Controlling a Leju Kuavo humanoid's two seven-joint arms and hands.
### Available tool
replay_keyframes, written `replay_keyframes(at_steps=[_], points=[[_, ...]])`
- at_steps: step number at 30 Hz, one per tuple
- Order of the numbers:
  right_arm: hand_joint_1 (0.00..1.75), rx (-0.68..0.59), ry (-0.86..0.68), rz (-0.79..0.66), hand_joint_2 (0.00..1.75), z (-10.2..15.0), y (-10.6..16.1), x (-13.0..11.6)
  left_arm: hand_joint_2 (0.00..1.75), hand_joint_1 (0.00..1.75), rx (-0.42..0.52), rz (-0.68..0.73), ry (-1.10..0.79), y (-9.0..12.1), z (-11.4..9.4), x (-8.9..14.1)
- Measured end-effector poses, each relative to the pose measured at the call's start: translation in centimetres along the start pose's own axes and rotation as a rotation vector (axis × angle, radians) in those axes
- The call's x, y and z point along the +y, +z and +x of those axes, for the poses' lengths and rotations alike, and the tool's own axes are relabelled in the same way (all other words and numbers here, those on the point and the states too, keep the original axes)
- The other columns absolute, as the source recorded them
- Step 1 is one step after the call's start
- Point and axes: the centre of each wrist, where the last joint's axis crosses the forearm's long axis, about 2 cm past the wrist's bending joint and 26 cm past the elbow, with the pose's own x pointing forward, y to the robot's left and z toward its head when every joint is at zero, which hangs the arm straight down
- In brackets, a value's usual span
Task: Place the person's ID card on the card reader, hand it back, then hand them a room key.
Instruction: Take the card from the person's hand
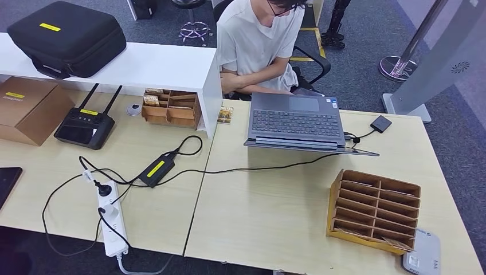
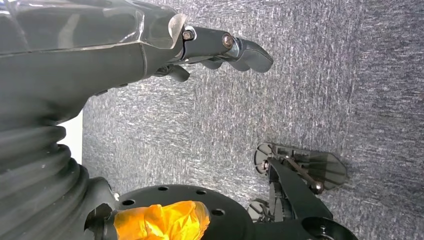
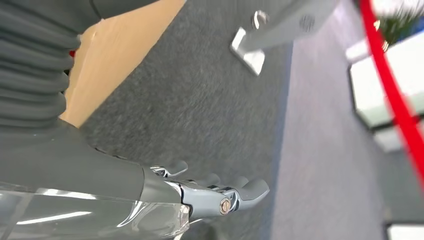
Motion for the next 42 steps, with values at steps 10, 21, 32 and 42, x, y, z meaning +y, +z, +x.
replay_keyframes(at_steps=[10, 21, 32, 42], points=[[0.00, -0.003, 0.019, 0.338, 0.00, 4.4, 1.0, 3.0, 1.75, 0.00, -0.007, 0.008, -0.005, 0.0, -0.1, 0.0], [0.00, -0.168, 0.088, 0.546, 0.00, 10.7, 6.8, 8.3, 1.75, 0.00, 0.009, 0.022, 0.006, 0.1, -0.1, -0.5], [0.00, -0.276, 0.231, 0.704, 0.00, 14.0, 8.9, 10.1, 1.75, 0.00, 0.001, 0.016, 0.002, 0.1, -0.1, -0.5], [0.00, -0.445, 0.504, 0.811, 0.00, 15.6, 10.3, 10.9, 1.75, 0.00, -0.002, 0.010, -0.014, 0.1, -0.1, -0.5]])
